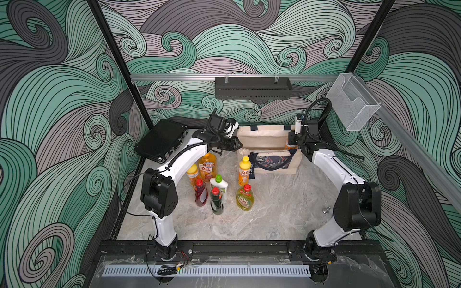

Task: Pack dish soap into the shopping bag
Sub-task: Place the bottle of dish soap in the shopping bag, then pick up the bottle of dish soap at the center of the board.

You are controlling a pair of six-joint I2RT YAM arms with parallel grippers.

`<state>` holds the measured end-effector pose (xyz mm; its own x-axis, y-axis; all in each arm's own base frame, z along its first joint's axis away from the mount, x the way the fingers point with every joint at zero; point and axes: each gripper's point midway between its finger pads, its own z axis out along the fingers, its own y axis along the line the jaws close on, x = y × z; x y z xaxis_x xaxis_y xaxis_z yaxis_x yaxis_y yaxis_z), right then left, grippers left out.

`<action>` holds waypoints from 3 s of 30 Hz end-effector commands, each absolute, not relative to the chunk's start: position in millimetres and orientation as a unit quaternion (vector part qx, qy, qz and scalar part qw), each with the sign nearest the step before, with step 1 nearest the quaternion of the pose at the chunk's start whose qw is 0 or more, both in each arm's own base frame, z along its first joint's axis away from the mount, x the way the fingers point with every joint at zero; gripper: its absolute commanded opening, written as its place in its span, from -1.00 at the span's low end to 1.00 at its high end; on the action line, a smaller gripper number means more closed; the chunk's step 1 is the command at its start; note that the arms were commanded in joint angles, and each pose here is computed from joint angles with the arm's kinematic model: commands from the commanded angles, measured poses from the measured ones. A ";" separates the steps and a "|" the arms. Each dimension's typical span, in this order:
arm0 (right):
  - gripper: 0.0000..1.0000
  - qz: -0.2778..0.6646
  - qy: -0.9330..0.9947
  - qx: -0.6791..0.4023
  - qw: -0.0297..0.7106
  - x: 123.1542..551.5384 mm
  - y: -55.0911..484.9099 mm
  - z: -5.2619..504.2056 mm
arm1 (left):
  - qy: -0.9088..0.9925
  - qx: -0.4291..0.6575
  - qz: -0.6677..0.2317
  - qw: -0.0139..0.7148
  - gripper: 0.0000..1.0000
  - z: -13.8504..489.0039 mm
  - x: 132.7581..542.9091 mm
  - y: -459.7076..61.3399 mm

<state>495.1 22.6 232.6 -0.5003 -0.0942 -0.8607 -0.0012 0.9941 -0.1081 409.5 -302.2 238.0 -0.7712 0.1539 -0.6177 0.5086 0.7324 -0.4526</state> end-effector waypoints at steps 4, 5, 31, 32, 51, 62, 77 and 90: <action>-0.59 -0.039 0.844 -0.031 0.534 506.5 26.8 261.0 | 0.880 0.198 -0.320 0.290 -0.52 257.2 401.0 -303.7; -0.55 -0.039 0.844 -0.032 0.534 506.4 27.0 261.6 | 0.881 0.197 -0.320 0.289 -0.51 256.8 401.1 -303.5; 0.23 -0.027 0.836 -0.030 0.547 488.4 29.2 303.2 | 0.883 0.197 -0.296 0.305 -0.43 258.4 404.8 -296.1; 0.24 -0.025 0.836 -0.031 0.547 485.9 30.0 306.3 | 0.883 0.198 -0.296 0.305 -0.40 259.4 404.8 -296.3; 0.41 0.105 0.837 -0.171 0.509 347.8 124.4 349.3 | 0.878 0.188 -0.258 0.357 -0.28 291.1 406.8 -263.3; 0.42 0.149 0.836 -0.207 0.486 284.6 146.3 327.3 | 0.877 0.170 -0.266 0.362 -0.17 294.0 409.0 -253.5; 0.31 0.239 0.821 -0.247 0.455 226.8 177.1 299.1 | 0.877 0.173 -0.281 0.350 0.07 291.6 413.5 -261.6; 0.30 0.262 0.783 -0.292 0.483 256.9 223.4 270.9 | 0.871 0.156 -0.320 0.340 0.15 278.2 431.8 -260.9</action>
